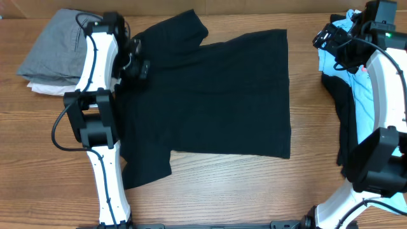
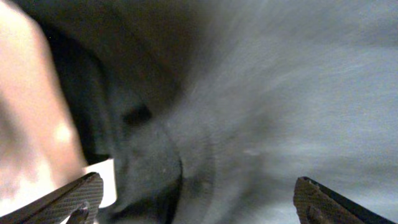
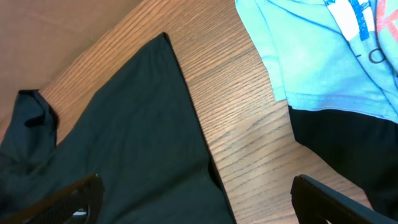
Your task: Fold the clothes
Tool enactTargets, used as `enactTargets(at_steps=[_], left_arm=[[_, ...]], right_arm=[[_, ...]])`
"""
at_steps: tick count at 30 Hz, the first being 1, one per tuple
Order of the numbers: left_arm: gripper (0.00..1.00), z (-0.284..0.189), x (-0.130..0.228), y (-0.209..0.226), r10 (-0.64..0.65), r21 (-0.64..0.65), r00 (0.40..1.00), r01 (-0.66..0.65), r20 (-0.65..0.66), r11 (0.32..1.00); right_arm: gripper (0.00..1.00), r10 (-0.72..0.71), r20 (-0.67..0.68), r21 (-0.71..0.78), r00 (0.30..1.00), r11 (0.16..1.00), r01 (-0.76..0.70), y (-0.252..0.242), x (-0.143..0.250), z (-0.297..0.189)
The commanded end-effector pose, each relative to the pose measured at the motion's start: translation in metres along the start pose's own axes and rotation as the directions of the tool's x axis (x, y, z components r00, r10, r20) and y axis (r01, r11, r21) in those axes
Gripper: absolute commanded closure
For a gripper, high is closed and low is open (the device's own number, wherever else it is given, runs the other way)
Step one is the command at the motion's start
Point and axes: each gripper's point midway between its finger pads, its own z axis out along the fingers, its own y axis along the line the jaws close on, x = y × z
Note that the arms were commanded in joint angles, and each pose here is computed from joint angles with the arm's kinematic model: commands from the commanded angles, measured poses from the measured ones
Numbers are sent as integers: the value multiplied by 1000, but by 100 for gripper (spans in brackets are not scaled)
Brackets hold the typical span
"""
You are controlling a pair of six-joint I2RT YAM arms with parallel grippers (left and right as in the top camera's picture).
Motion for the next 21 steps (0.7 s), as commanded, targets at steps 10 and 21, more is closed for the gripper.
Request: enactTargets(at_steps=[10, 21], left_arm=[[0, -293, -15, -61, 56, -39, 810, -41, 583, 998], [0, -434, 76, -81, -79, 62, 607, 48, 791, 997]], right_arm=[[0, -135, 303, -143, 943, 972, 185, 66, 1, -219], [0, -133, 408, -115, 903, 974, 195, 55, 73, -325]])
